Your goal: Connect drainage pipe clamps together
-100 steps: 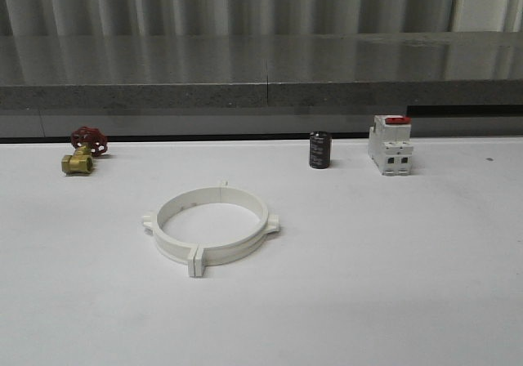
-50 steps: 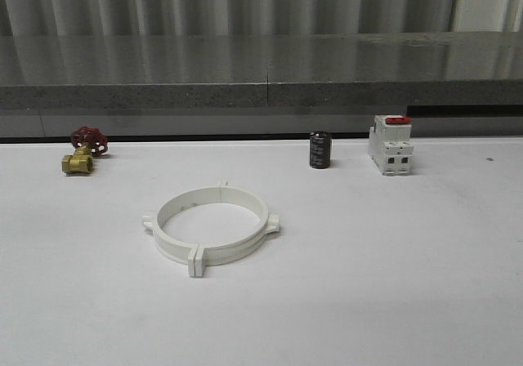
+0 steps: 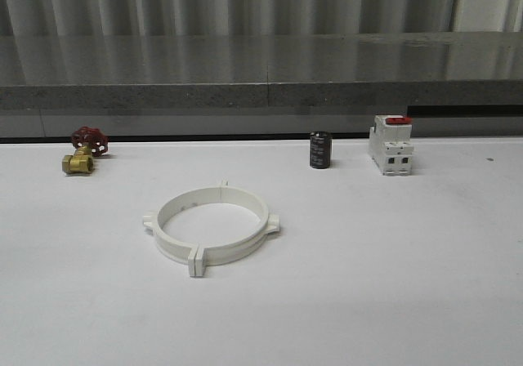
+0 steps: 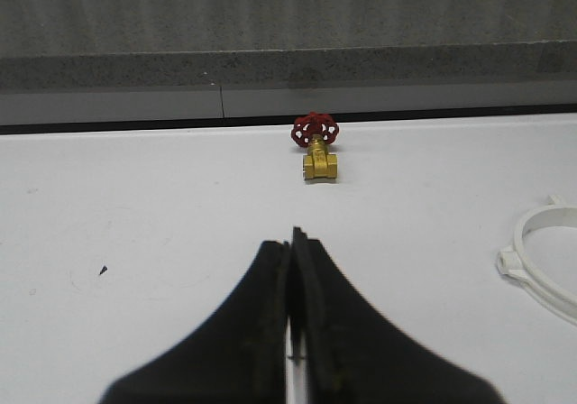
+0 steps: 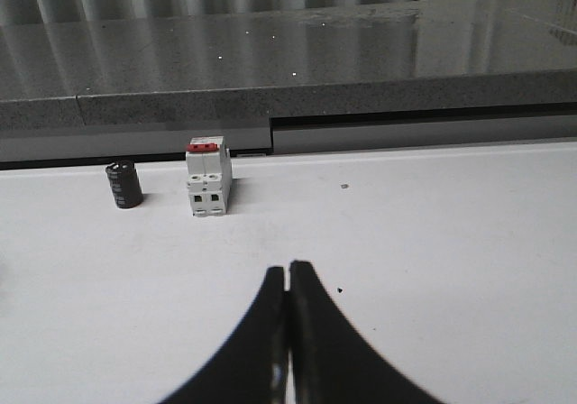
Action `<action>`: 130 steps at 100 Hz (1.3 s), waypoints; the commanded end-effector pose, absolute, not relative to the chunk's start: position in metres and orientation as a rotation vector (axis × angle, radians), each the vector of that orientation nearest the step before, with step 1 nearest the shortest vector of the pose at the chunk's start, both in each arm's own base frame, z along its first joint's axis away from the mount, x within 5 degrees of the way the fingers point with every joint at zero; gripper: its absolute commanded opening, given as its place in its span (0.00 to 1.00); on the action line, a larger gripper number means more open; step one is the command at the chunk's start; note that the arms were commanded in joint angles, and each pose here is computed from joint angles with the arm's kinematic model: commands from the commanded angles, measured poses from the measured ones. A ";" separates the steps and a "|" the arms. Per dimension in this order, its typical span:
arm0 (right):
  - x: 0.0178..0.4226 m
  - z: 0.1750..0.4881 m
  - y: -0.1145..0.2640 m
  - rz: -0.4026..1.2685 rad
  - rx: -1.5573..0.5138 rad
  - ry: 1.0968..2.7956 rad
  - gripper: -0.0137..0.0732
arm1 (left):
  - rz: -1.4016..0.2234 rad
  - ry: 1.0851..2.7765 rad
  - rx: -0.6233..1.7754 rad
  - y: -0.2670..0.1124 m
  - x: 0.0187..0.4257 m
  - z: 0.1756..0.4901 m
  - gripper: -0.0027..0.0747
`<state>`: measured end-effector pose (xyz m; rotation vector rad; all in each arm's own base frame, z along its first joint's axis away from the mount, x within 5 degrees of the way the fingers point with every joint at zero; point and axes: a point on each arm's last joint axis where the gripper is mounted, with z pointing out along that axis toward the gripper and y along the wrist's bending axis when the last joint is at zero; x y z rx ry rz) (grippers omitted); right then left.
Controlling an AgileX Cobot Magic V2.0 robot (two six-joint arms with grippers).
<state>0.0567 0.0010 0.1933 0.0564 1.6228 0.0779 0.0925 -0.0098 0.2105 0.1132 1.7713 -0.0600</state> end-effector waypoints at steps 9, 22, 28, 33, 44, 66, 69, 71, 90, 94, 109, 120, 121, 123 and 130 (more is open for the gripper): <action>0.054 0.208 0.001 0.072 0.052 1.500 0.08 | -0.056 1.588 0.094 -0.007 0.079 0.211 0.01; 0.054 0.208 0.001 0.072 0.052 1.500 0.08 | -0.049 1.506 0.101 -0.006 0.067 0.204 0.01; 0.054 0.208 0.001 0.072 0.052 1.500 0.08 | -0.046 1.508 0.111 -0.006 0.064 0.202 0.01; 0.054 0.208 0.001 0.072 0.052 1.500 0.08 | -0.048 1.505 0.113 -0.006 0.060 0.201 0.01; 0.054 0.208 0.001 0.072 0.052 1.500 0.08 | -0.043 1.497 0.122 -0.006 0.055 0.200 0.01; 0.054 0.208 0.001 0.072 0.052 1.501 0.08 | -0.063 1.517 0.105 -0.006 0.055 0.198 0.01; 0.054 0.208 0.001 0.072 0.052 1.501 0.08 | -0.063 1.517 0.105 -0.006 0.055 0.198 0.01; 0.054 0.208 0.001 0.072 0.052 1.501 0.08 | -0.063 1.519 0.106 -0.006 0.055 0.198 0.01; 0.054 0.208 0.001 0.072 0.052 1.501 0.08 | -0.063 1.519 0.106 -0.006 0.055 0.198 0.01; 0.054 0.208 0.001 0.072 0.052 1.501 0.08 | -0.063 1.519 0.106 -0.006 0.055 0.198 0.01; 0.054 0.208 0.001 0.072 0.052 1.501 0.08 | -0.063 1.519 0.106 -0.006 0.055 0.198 0.01; 0.054 0.208 0.001 0.072 0.052 1.501 0.08 | -0.063 1.519 0.106 -0.006 0.055 0.198 0.01; 0.054 0.208 0.001 0.072 0.052 1.501 0.08 | -0.063 1.519 0.106 -0.006 0.055 0.198 0.01; 0.054 0.208 0.001 0.072 0.052 1.501 0.08 | -0.063 1.519 0.106 -0.006 0.055 0.198 0.01; 0.054 0.208 0.001 0.072 0.052 1.501 0.08 | -0.063 1.519 0.106 -0.006 0.055 0.198 0.01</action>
